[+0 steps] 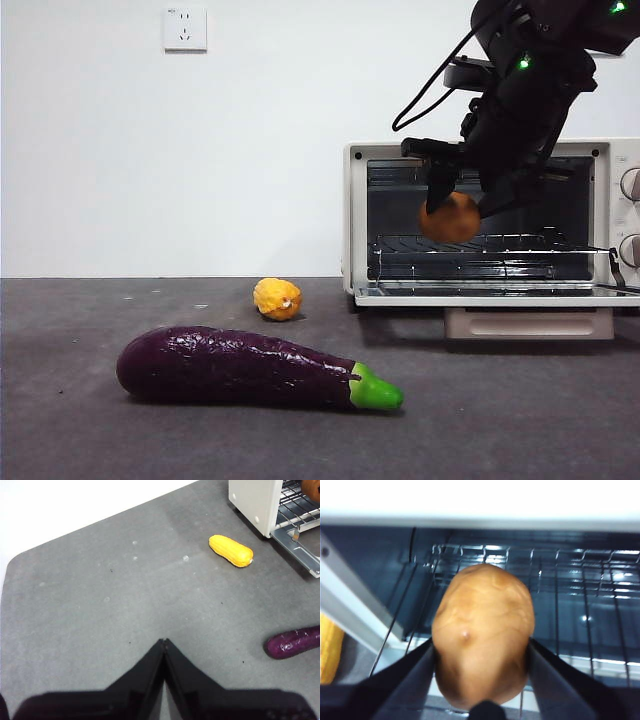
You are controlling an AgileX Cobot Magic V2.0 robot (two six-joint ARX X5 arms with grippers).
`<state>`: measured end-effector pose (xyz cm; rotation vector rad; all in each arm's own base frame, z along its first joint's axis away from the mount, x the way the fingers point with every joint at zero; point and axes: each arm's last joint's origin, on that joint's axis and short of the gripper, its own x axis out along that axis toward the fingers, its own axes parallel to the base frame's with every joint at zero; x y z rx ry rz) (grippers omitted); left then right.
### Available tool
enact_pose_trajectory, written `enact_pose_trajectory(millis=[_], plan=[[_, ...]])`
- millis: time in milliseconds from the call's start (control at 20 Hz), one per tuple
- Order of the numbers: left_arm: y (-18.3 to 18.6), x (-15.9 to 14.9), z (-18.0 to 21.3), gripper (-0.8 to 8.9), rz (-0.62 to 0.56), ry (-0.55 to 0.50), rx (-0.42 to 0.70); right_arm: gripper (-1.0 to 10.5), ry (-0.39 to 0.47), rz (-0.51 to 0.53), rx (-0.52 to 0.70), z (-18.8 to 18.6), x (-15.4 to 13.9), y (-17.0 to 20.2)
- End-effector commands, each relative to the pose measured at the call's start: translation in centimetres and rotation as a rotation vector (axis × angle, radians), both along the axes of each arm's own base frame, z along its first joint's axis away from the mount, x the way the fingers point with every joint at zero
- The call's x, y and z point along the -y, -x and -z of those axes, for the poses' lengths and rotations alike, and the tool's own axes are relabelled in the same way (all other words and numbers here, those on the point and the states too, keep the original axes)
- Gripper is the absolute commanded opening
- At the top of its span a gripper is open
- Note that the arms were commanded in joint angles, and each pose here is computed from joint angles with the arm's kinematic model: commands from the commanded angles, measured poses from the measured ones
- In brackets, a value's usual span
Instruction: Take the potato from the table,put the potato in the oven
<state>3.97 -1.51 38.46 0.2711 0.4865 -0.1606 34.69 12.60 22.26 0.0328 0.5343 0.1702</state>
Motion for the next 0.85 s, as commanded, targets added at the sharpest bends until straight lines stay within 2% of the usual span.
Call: enact_pose_trajectory(millis=[50,200,300,500,600,850], plan=[[-0.3,0.2,-0.2,-0.05,0.007,0.001,0.017,3.3,-0.013,0.016,0.010,-0.1,0.2,-0.3],[-0.4,0.4,-0.2,-0.05,0.008,-0.002,0.017,5.5,-0.015,0.014,0.022,-0.4,0.1,-0.4],[-0.6,0.6,-0.2,-0.05,0.009,-0.006,0.011,5.5,-0.013,0.015,0.010,-0.9,0.1,-0.6],[-1.3,1.1,-0.2,-0.05,0.013,-0.025,0.000,5.4,0.022,0.007,-0.093,-2.9,0.0,-0.6],[-2.0,1.7,-0.3,-0.05,0.028,-0.048,0.007,5.4,0.048,0.007,-0.162,-4.3,0.1,-0.3],[-3.8,3.5,-0.5,-0.05,0.070,-0.054,0.007,5.4,0.074,0.006,-0.232,-6.9,0.7,1.3]])
